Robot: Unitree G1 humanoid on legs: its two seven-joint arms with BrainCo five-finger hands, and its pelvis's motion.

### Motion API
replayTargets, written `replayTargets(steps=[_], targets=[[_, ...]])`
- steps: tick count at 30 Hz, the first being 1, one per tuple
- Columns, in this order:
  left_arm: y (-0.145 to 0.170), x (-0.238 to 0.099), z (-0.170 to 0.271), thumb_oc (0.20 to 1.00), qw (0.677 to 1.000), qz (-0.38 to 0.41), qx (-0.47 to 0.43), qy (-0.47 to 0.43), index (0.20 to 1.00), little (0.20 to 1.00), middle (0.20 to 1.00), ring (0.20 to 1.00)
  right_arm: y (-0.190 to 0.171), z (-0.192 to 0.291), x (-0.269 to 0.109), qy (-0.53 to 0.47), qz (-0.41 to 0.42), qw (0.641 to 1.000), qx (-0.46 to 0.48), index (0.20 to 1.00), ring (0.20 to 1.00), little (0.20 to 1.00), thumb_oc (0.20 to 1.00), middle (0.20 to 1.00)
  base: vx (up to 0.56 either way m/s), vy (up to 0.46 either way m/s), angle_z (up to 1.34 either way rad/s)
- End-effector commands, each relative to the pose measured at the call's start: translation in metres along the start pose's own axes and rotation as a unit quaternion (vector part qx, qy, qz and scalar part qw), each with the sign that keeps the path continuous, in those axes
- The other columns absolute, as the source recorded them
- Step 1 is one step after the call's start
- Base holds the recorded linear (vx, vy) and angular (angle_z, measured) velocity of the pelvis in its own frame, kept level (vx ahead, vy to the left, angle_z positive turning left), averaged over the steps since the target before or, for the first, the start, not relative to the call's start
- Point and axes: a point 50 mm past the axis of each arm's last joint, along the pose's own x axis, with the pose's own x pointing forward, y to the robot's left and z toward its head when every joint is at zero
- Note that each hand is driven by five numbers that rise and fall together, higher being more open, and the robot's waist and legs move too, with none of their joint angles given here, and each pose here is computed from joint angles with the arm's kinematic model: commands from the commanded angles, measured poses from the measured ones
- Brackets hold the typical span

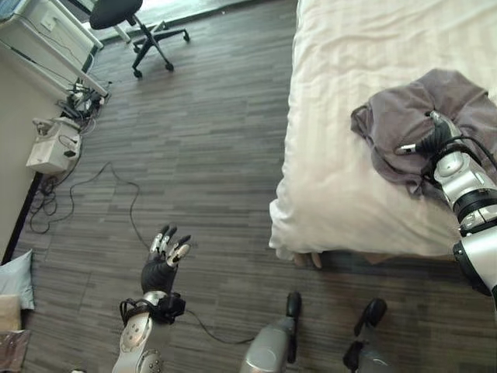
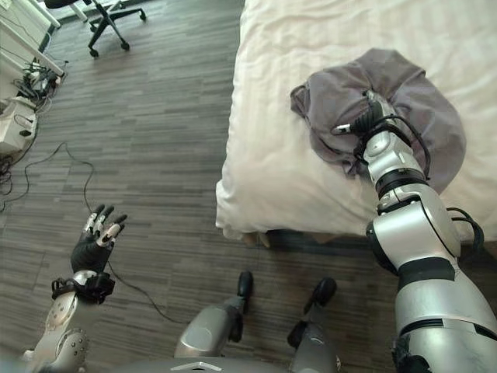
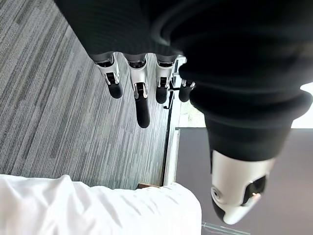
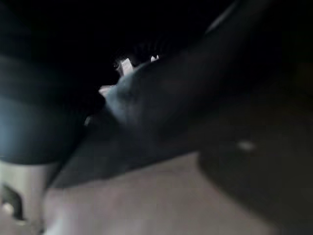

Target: Pick up bed clothes into laundry basket.

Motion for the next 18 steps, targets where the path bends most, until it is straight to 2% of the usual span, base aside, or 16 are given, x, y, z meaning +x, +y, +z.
replayTargets(steps=[1, 5, 11, 12, 14, 18], targets=[[-0.032, 0.015, 0.022, 1.000, 0.995, -0.073, -0.022, -0.060, 1.000, 1.000, 1.000, 1.000, 0.008, -0.008, -0.001, 0.026, 0.049, 0.992, -0.110, 1.000, 1.000, 1.000, 1.000, 1.000, 0.00, 0.000, 0.00], [-0.039, 0.015, 0.021, 1.000, 0.994, -0.086, -0.031, -0.061, 1.000, 1.000, 1.000, 1.000, 0.026, -0.014, -0.006, 0.029, 0.083, 0.983, -0.159, 1.000, 1.000, 1.000, 1.000, 1.000, 0.02, 0.038, -0.08], [-0.043, 0.019, 0.027, 1.000, 0.992, -0.091, -0.035, -0.077, 1.000, 1.000, 1.000, 1.000, 0.011, -0.010, -0.002, 0.007, 0.065, 0.973, -0.221, 1.000, 1.000, 1.000, 1.000, 1.000, 0.01, 0.022, 0.00], [-0.043, 0.020, 0.028, 1.000, 0.992, -0.094, -0.031, -0.080, 1.000, 1.000, 1.000, 1.000, 0.004, -0.012, -0.001, 0.002, 0.062, 0.967, -0.248, 0.200, 0.200, 0.200, 0.200, 0.200, 0.00, 0.046, 0.02], [-0.044, 0.020, 0.030, 1.000, 0.991, -0.097, -0.029, -0.082, 1.000, 1.000, 1.000, 1.000, -0.009, -0.012, 0.001, 0.001, 0.049, 0.962, -0.269, 0.200, 0.200, 0.200, 0.200, 0.200, 0.00, 0.021, 0.01], [-0.039, 0.023, 0.032, 1.000, 0.992, -0.090, -0.026, -0.087, 1.000, 1.000, 1.000, 1.000, -0.043, 0.001, 0.007, -0.015, -0.005, 0.979, -0.204, 0.200, 0.200, 0.200, 0.200, 0.200, 0.00, 0.032, 0.08]])
